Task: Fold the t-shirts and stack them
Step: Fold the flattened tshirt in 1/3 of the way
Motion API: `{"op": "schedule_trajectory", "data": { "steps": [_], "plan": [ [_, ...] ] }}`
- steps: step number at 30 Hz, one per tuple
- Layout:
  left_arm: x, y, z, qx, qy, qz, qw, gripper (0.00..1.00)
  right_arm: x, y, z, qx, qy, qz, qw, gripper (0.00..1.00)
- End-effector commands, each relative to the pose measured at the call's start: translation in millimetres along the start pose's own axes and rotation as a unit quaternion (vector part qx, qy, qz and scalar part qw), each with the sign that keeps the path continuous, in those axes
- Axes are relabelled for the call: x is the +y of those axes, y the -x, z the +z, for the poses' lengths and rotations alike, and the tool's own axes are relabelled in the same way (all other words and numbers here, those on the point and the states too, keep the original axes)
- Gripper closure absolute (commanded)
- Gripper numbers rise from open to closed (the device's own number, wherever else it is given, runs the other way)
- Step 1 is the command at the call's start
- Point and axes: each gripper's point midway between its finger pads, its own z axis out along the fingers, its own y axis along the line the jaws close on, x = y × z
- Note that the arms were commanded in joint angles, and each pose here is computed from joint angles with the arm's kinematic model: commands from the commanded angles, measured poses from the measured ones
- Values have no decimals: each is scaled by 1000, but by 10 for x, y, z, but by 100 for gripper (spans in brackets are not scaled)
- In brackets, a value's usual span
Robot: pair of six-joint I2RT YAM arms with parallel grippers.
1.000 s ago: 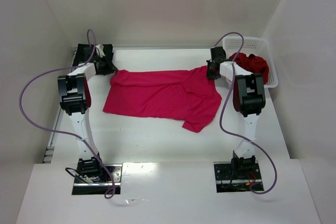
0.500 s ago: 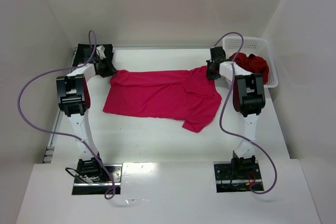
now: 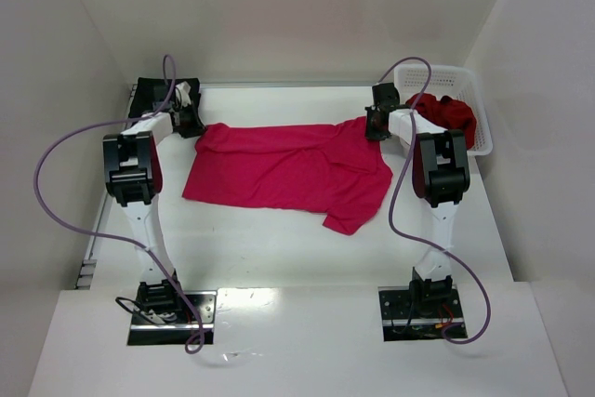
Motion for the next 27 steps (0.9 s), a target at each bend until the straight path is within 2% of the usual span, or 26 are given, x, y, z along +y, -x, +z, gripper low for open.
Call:
{"op": "schedule_trajectory", "data": {
  "steps": [1, 3, 5, 10, 18, 22, 25, 26, 27],
  "plan": [
    [-64, 212, 21, -31, 24, 32, 999, 99, 59, 68, -84, -16, 2, -4, 1000, 91],
    [-21, 246, 38, -43, 51, 36, 997, 100, 59, 68, -84, -16, 2, -4, 1000, 91],
    [39, 449, -53, -81, 99, 27, 991, 100, 59, 68, -84, -16, 2, -4, 1000, 91],
    [197, 707, -182, -127, 152, 0, 980, 100, 51, 27, -74, -12, 1, -5, 1000, 90],
    [376, 799, -321, -153, 183, -24, 971, 95, 51, 27, -74, -12, 1, -5, 1000, 90],
    [372, 820, -302, -152, 170, -31, 973, 87, 62, -10, -42, -6, 4, -5, 1000, 90],
    [406, 833, -299, -148, 168, -35, 974, 71, 86, 28, -53, -10, 10, -5, 1000, 90],
    [406, 833, -300, -148, 168, -35, 974, 60, 86, 28, -53, -10, 10, -5, 1000, 90],
    [349, 855, -323, -149, 157, -33, 976, 57, 112, 22, -55, -8, 17, -5, 1000, 87]
  ]
}}
